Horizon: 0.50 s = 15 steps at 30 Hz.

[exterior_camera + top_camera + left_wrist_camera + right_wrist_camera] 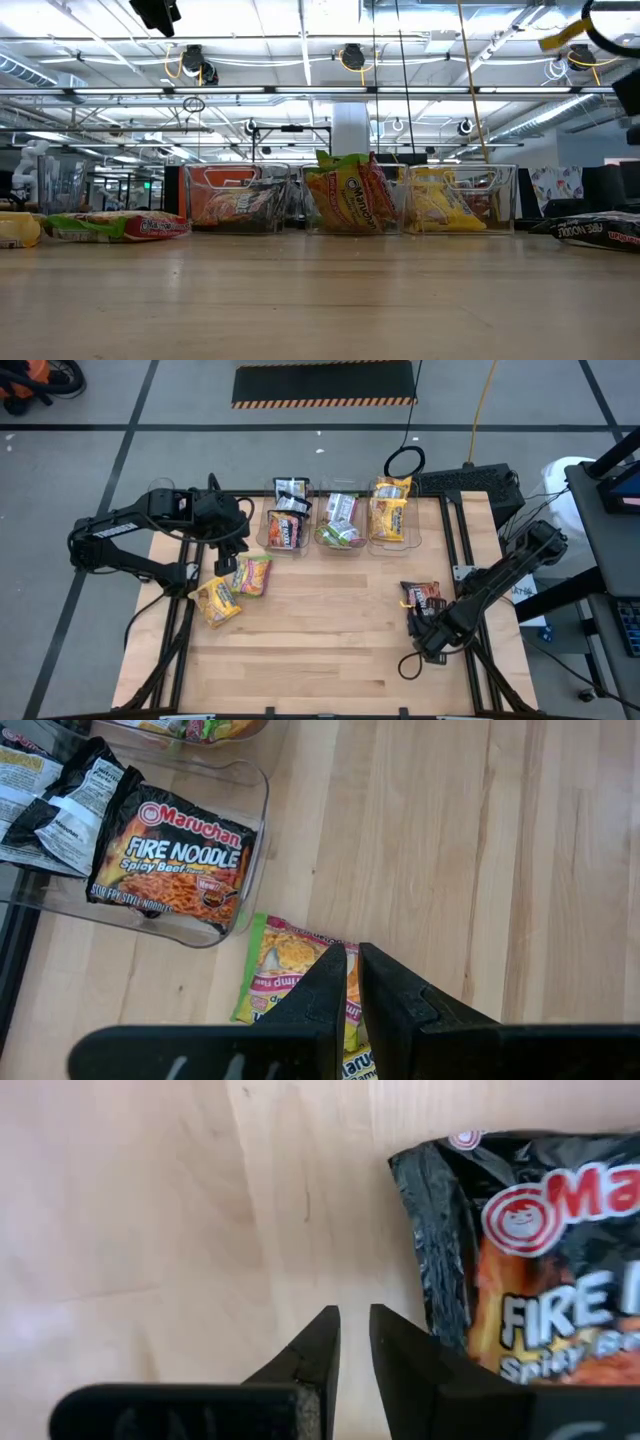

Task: Sort Maruchan noodles
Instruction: Put the black noodle pack into the left transparent bin

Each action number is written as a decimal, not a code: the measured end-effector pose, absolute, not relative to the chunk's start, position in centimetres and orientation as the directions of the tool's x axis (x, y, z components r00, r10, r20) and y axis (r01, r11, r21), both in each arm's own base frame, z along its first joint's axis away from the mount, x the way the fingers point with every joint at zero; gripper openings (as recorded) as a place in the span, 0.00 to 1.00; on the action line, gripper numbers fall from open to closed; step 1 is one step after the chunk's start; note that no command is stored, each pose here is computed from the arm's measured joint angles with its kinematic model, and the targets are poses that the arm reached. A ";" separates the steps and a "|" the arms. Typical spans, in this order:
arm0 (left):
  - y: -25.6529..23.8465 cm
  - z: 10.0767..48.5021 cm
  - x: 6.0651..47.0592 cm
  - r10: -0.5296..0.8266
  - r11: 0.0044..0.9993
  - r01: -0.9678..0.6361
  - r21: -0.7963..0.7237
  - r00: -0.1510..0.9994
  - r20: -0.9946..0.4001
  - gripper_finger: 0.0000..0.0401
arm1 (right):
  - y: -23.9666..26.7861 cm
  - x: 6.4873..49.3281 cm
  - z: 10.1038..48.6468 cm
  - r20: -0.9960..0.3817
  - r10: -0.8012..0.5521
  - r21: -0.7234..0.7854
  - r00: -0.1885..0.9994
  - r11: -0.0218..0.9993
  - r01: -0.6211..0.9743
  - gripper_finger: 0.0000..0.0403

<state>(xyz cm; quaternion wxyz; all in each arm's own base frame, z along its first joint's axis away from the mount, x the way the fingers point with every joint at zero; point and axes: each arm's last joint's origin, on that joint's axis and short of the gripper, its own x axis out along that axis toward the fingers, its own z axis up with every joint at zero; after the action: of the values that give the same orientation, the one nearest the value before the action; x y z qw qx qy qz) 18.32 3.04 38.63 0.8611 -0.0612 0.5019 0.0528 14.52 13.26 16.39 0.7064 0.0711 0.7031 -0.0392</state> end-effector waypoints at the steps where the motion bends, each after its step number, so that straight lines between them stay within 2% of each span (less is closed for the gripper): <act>1: 3.0 38.6 18.3 0.030 0.987 -0.152 -0.052 0.491 -0.871 0.09 | 13.3 14.6 16.8 -0.999 0.040 0.041 0.008 0.987 0.153 0.13; 8: 3.0 38.6 18.3 0.030 0.987 -0.152 -0.052 0.491 -0.871 0.09 | 13.4 14.7 17.6 -0.996 -0.061 -0.051 0.058 0.986 0.156 0.13; 15: 3.0 38.6 18.3 0.030 0.987 -0.152 -0.052 0.491 -0.871 0.09 | 13.9 14.2 17.0 -0.995 -0.100 -0.098 0.009 0.988 0.116 0.13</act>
<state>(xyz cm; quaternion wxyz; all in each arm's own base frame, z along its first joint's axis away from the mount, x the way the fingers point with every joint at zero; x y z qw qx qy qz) 18.32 3.04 38.63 0.8611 -0.0611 0.5019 0.0529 14.22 13.91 16.96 0.7102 0.0056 0.6999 -0.0759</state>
